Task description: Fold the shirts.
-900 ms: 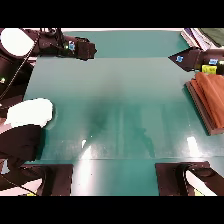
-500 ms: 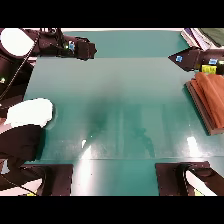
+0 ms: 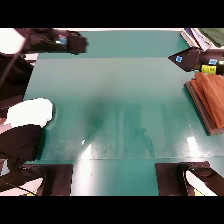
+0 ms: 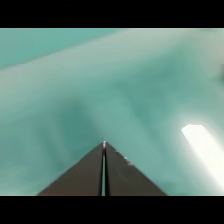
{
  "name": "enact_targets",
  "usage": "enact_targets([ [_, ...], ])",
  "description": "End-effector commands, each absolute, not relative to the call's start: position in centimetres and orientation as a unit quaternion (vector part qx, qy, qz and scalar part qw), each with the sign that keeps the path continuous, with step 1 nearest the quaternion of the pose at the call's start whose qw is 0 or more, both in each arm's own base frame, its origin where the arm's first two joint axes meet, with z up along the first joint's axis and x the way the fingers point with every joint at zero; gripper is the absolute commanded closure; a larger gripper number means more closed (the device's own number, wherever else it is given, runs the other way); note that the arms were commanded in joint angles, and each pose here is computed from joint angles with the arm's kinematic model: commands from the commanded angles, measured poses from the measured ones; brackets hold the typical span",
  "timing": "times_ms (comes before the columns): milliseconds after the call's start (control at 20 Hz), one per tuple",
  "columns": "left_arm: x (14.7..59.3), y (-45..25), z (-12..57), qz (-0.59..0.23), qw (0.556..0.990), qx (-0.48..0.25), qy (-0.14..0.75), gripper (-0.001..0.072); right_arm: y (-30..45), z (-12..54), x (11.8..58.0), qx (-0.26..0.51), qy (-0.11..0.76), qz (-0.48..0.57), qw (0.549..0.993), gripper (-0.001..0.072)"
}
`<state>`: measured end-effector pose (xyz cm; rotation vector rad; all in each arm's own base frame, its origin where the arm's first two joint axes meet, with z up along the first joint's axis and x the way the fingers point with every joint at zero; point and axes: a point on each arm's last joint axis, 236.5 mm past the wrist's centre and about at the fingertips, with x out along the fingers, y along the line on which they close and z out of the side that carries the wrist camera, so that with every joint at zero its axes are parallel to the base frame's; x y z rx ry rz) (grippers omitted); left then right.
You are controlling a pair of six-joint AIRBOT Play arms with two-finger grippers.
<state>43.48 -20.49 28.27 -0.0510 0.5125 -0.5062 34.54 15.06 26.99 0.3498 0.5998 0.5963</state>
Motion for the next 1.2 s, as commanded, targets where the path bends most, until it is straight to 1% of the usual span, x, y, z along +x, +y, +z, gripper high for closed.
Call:
enact_targets([
  [0,42.8,-9.4,26.9,-0.123,0.943,0.018,0.308,0.0678,15.1,27.0,34.5,0.169,0.289,0.288,0.897,0.0694],
  [100,41.1,-3.3,23.2,-0.055,0.921,0.022,0.385,0.0678,15.0,27.1,34.6,0.169,0.287,0.287,0.898,0.0694],
  [200,38.9,2.4,17.6,0.013,0.881,0.022,0.473,0.0677,15.0,27.2,34.7,0.17,0.285,0.286,0.899,0.0694],
  [250,38.0,4.4,14.5,0.038,0.863,0.007,0.504,0.0668,15.0,27.2,34.7,0.17,0.285,0.286,0.899,0.0694],
  [300,37.3,5.8,11.6,0.054,0.848,-0.006,0.527,0.0381,15.0,27.2,34.7,0.17,0.285,0.286,0.899,0.0694],
  [350,36.6,6.8,8.7,0.067,0.837,-0.018,0.543,0.0007,15.0,27.2,34.7,0.17,0.285,0.286,0.899,0.0694],
  [400,36.0,7.7,5.8,0.079,0.828,-0.031,0.554,0.0037,15.0,27.1,34.7,0.17,0.286,0.286,0.899,0.0694],
  [550,34.2,8.2,-1.1,0.086,0.812,-0.04,0.576,0.0047,15.0,27.1,34.6,0.169,0.287,0.287,0.898,0.0694],
  [650,33.5,8.0,-3.6,0.09,0.807,-0.048,0.582,0.0048,15.0,27.2,34.7,0.17,0.285,0.286,0.899,0.0694],
  [750,33.3,8.0,-4.3,0.094,0.802,-0.055,0.587,0.0049,15.0,27.2,34.7,0.17,0.285,0.286,0.899,0.0693],
  [800,33.2,7.9,-4.2,0.094,0.802,-0.056,0.587,0.0076,15.0,27.2,34.7,0.17,0.285,0.286,0.899,0.0694],
  [850,33.0,7.9,-3.9,0.096,0.8,-0.058,0.59,0.0366,15.0,27.2,34.7,0.17,0.284,0.286,0.899,0.0694],
  [900,33.1,7.9,-3.4,0.095,0.799,-0.058,0.59,0.0599,15.0,27.3,34.8,0.171,0.283,0.285,0.9,0.0694],
  [950,33.4,7.9,-2.2,0.096,0.804,-0.058,0.584,0.0678,14.9,27.4,34.9,0.171,0.28,0.285,0.901,0.0694],
  [1000,34.1,8.0,0.0,0.096,0.816,-0.058,0.568,0.0678,14.9,28.0,34.8,0.169,0.274,0.286,0.903,0.0694],
  [1050,35.3,7.9,3.5,0.094,0.838,-0.06,0.535,0.0679,14.9,29.0,34.8,0.166,0.263,0.288,0.906,0.0694],
  [1150,37.4,6.3,13.3,0.068,0.897,-0.079,0.429,0.068,14.9,32.0,34.8,0.156,0.233,0.293,0.914,0.0694],
])
